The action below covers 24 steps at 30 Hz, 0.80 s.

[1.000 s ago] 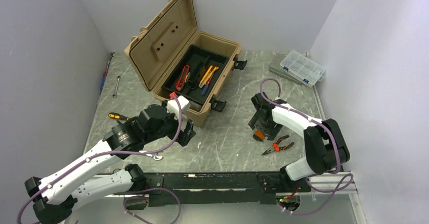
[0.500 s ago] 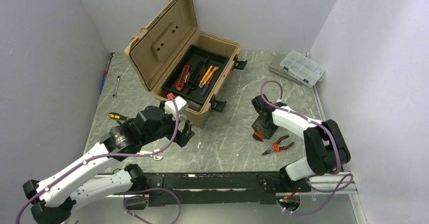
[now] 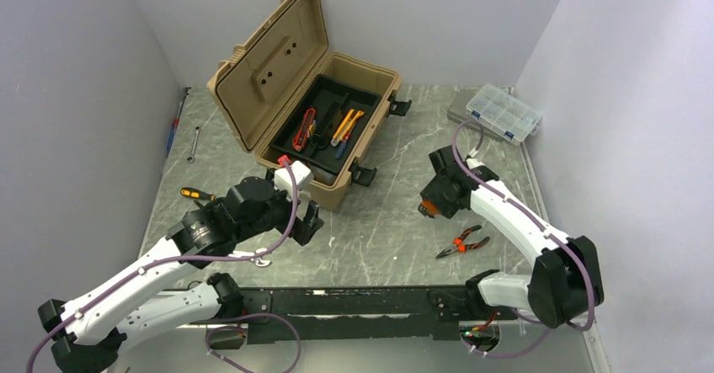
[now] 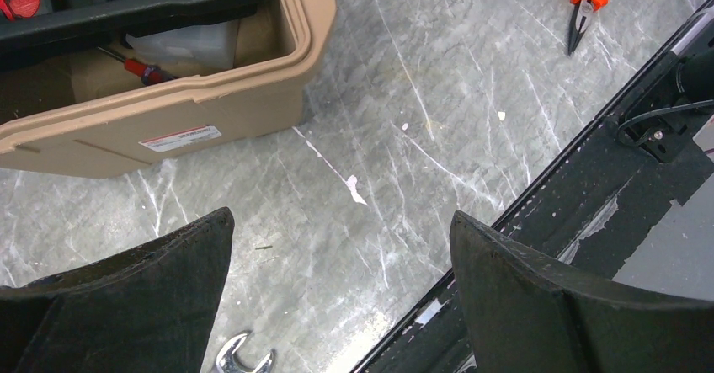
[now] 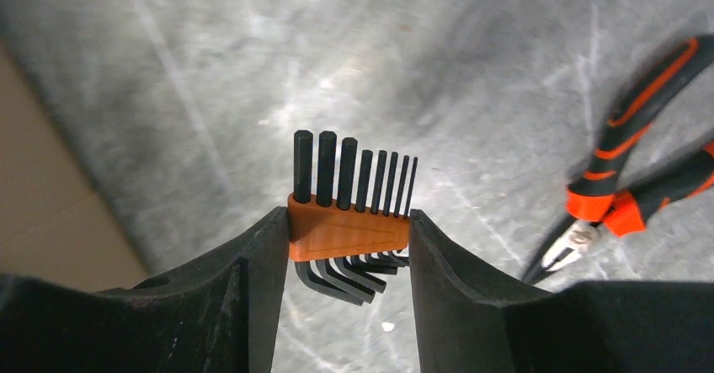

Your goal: Pack the tool kit

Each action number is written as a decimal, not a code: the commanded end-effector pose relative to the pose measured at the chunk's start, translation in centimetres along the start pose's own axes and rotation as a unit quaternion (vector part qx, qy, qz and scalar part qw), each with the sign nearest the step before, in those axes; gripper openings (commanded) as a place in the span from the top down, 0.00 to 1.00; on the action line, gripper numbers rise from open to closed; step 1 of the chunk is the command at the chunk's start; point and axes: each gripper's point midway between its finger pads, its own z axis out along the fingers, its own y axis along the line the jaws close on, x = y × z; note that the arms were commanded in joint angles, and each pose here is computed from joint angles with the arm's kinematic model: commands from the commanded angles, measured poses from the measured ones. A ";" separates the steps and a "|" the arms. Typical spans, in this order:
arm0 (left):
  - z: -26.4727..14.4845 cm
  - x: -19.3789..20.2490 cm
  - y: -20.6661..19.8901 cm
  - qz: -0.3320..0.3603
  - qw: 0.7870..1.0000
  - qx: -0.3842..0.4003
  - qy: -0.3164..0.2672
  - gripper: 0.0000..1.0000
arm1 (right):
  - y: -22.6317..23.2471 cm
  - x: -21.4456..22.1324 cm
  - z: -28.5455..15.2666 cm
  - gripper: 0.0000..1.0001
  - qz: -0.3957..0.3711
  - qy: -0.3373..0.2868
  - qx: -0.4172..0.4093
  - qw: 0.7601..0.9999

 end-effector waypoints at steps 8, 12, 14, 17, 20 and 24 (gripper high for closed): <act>0.2 -0.3 0.7 -0.001 1.000 -0.023 -0.003 0.01 | 15.3 -5.8 -10.9 0.75 -0.026 -0.048 -0.240 0.969; -0.1 -0.1 1.6 -0.008 0.999 -0.049 -0.002 0.01 | 22.9 -6.1 -15.3 0.75 -0.053 -0.056 -0.325 0.943; -0.4 -0.2 2.1 -0.016 0.998 -0.064 -0.006 0.00 | 25.9 -5.2 -15.8 0.74 -0.070 -0.051 -0.342 0.936; -1.1 -0.2 3.0 -0.027 0.996 -0.089 -0.008 0.01 | 30.2 -4.4 -16.6 0.74 -0.082 -0.045 -0.373 0.923; -2.1 0.0 4.0 -0.031 0.993 -0.117 -0.006 0.01 | 32.9 -3.7 -15.8 0.74 -0.088 -0.045 -0.384 0.918; -3.4 0.2 5.1 -0.033 0.989 -0.144 -0.005 0.01 | 35.3 -3.5 -13.6 0.74 -0.090 -0.057 -0.396 0.912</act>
